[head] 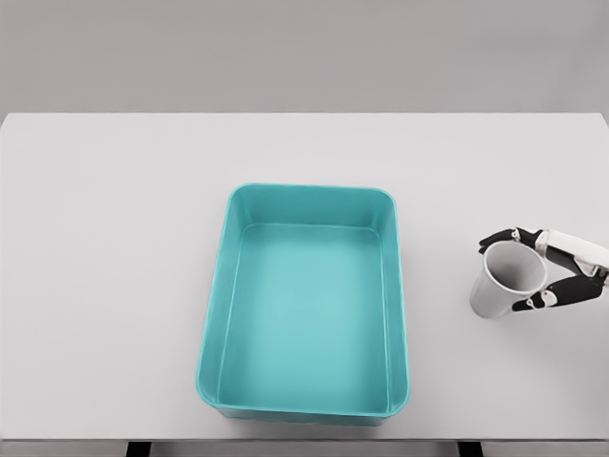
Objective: Put the paper cup into the basket with your right arm
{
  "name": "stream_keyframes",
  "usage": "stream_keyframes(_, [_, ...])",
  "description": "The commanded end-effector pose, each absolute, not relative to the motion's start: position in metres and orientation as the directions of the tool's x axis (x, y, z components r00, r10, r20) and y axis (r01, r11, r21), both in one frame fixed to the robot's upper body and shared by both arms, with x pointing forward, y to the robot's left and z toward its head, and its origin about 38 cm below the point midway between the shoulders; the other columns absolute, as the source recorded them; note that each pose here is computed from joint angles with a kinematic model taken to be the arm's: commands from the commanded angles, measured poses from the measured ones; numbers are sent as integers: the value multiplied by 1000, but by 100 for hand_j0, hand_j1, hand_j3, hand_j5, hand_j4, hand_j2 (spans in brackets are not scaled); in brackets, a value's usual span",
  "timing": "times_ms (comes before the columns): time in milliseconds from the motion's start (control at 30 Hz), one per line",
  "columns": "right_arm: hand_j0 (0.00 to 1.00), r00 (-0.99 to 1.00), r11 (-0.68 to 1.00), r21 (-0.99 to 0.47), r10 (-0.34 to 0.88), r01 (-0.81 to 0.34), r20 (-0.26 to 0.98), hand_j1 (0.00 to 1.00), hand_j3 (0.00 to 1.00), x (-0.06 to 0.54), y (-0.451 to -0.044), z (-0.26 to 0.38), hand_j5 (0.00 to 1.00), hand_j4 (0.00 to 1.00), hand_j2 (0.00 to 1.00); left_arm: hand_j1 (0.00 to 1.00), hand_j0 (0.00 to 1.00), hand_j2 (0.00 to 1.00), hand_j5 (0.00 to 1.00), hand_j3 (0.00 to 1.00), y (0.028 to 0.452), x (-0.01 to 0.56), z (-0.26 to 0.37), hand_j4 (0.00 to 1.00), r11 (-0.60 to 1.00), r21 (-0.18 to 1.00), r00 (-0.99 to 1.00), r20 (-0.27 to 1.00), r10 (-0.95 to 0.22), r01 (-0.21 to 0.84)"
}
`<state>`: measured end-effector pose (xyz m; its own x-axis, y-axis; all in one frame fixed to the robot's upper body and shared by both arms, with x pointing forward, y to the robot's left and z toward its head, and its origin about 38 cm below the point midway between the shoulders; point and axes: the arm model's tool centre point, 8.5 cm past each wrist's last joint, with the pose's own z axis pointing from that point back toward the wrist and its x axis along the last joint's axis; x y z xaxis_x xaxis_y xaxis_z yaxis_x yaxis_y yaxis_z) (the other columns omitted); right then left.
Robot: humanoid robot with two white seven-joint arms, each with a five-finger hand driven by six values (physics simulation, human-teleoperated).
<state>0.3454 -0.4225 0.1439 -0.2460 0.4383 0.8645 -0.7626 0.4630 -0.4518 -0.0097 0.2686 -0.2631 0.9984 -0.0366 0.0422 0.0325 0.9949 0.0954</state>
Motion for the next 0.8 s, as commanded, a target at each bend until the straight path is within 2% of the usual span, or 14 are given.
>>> stream_keyframes(0, [76,-251,471,-450,426,-759,869,76,76,347,-421,148,76,76,76,100,100,100,100,100,269,-10,-263,100,995,95,998,42,-37,32])
stream_keyframes(133, [80,-299,472,-476,402,-742,865,80,80,353,-414,164,80,80,80,100,100,100,100,100,269,-10,-263,100,995,95,998,42,-37,32])
stream_keyframes(500, [80,-437,457,-530,301,-714,848,80,80,370,-378,202,80,80,80,100,100,100,100,100,269,-10,-263,100,995,95,998,42,-37,32])
stream_keyframes(767, [78,-474,452,-547,273,-705,837,78,78,371,-369,213,78,78,78,100,100,100,100,100,269,-10,-263,100,995,95,998,42,-37,32])
